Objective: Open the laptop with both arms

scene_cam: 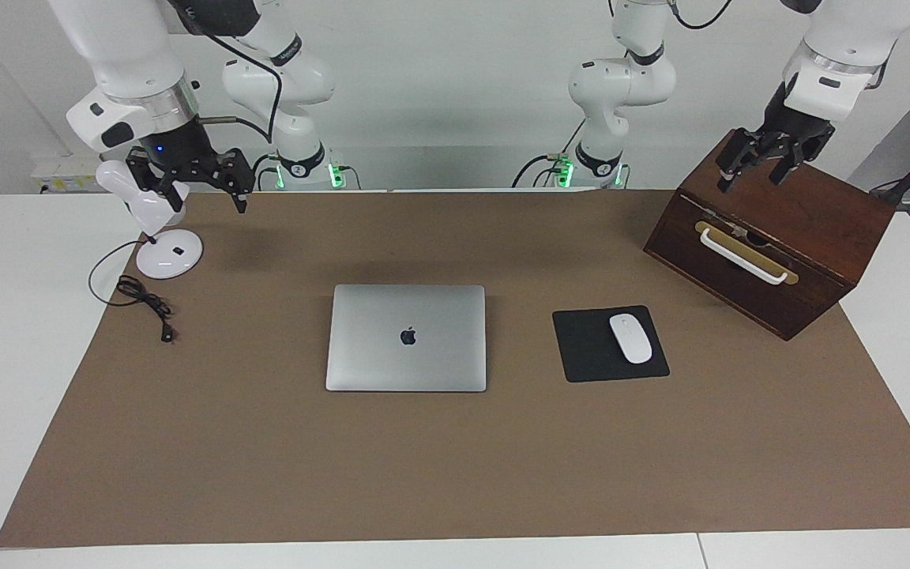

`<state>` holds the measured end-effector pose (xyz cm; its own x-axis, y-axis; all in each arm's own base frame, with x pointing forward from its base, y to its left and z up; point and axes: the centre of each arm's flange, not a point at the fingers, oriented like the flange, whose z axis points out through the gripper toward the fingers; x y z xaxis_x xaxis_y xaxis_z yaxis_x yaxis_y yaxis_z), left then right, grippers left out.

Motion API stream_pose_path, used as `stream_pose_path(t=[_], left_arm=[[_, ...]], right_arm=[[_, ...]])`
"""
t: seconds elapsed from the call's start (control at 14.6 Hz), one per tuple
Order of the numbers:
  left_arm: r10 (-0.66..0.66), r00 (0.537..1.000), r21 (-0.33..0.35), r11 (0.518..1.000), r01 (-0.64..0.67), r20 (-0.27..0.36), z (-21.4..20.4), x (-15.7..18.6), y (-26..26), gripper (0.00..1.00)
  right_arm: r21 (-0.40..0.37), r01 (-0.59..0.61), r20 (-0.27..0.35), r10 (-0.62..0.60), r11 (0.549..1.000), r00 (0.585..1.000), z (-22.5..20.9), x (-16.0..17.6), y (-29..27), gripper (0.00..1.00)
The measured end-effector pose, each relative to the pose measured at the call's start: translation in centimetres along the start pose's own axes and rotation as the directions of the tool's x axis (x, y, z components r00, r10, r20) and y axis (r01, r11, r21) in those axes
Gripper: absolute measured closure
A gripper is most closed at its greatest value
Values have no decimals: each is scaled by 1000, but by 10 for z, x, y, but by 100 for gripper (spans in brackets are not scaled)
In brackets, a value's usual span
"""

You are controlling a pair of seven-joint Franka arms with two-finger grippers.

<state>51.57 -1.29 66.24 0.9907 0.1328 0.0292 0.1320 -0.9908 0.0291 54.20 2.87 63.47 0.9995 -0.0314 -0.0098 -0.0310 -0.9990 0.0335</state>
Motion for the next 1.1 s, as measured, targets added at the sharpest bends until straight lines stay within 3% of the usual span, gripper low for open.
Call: stream_pose_path(t=[1.1], left_arm=[[5, 1000, 0, 1000, -5, -1, 0, 0, 3, 0]], right_arm=[[0, 2, -2, -2, 1000, 1000, 0, 0, 1, 0]])
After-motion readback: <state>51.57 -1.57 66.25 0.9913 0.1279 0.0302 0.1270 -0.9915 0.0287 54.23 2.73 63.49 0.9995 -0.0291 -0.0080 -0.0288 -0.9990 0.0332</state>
